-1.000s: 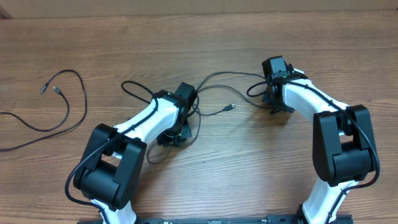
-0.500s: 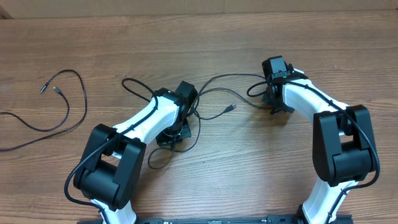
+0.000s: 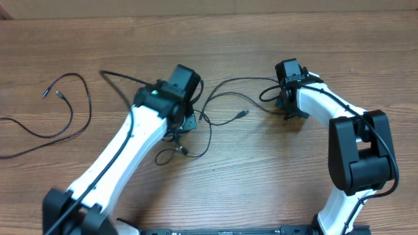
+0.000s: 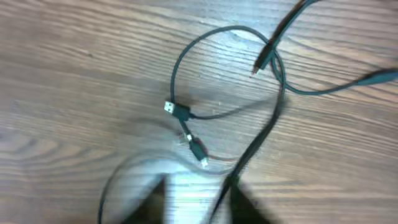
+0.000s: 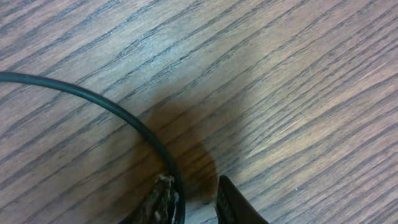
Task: Untangle cables
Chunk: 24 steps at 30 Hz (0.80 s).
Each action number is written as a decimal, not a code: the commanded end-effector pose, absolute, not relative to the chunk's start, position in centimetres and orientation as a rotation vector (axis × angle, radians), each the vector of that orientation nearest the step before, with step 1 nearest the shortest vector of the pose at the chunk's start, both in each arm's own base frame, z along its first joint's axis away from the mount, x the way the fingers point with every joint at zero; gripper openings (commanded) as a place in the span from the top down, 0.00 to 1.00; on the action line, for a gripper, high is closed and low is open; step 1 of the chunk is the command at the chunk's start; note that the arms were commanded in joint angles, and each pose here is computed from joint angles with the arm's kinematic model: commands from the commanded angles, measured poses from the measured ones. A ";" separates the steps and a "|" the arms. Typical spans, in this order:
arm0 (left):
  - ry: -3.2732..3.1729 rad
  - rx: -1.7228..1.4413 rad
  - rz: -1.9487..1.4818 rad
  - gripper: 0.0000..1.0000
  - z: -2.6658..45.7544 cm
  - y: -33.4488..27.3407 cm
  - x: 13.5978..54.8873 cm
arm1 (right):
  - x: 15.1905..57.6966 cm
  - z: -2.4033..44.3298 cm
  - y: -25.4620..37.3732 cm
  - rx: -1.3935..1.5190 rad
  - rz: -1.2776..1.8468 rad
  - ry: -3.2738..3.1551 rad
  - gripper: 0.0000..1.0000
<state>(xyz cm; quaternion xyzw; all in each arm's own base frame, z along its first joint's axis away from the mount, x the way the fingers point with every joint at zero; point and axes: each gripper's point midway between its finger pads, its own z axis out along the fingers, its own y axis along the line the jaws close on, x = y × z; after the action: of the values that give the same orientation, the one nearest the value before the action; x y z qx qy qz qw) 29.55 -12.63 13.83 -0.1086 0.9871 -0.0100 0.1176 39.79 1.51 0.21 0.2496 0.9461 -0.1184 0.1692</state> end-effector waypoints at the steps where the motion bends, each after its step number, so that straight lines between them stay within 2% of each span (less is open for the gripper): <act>1: 2.906 -0.276 0.019 0.44 13.9 -11.9 29.2 | 37.9 -2.3 2.2 0.705 -0.298 2.787 0.77; 6: 2.985 -0.027 0.055 0.12 12.3 -12.2 28.4 | 37.9 -2.3 2.2 0.705 -0.298 2.787 0.77; 8: 3.012 0.026 0.080 0.05 11.8 -12.1 28.1 | 37.9 -2.3 2.2 0.705 -0.298 2.787 0.76; 9: 3.019 0.039 0.086 0.05 11.6 -12.1 28.1 | 37.9 -2.3 2.2 0.705 -0.298 2.788 0.76; 13: 3.025 0.071 0.076 0.26 11.2 -12.4 28.3 | 37.9 -2.3 2.2 0.705 -0.298 2.787 0.73; 16: 3.020 0.072 -0.002 0.34 11.0 -13.4 28.7 | 37.9 -2.3 2.2 0.705 -0.298 2.787 0.73; 19: 3.031 0.077 -0.075 0.41 10.5 -14.5 28.9 | 37.9 -2.3 2.2 0.705 -0.298 2.787 0.73; 24: 3.094 0.007 -0.089 0.42 9.0 -14.9 28.4 | 37.9 -2.3 2.2 0.705 -0.298 2.787 0.72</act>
<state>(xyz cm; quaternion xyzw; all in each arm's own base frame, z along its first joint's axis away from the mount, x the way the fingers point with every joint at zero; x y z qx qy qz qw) 29.16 -14.33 10.32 0.0124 0.9983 -0.0191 0.0537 39.95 1.59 0.24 0.2508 0.9458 -0.1145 0.1718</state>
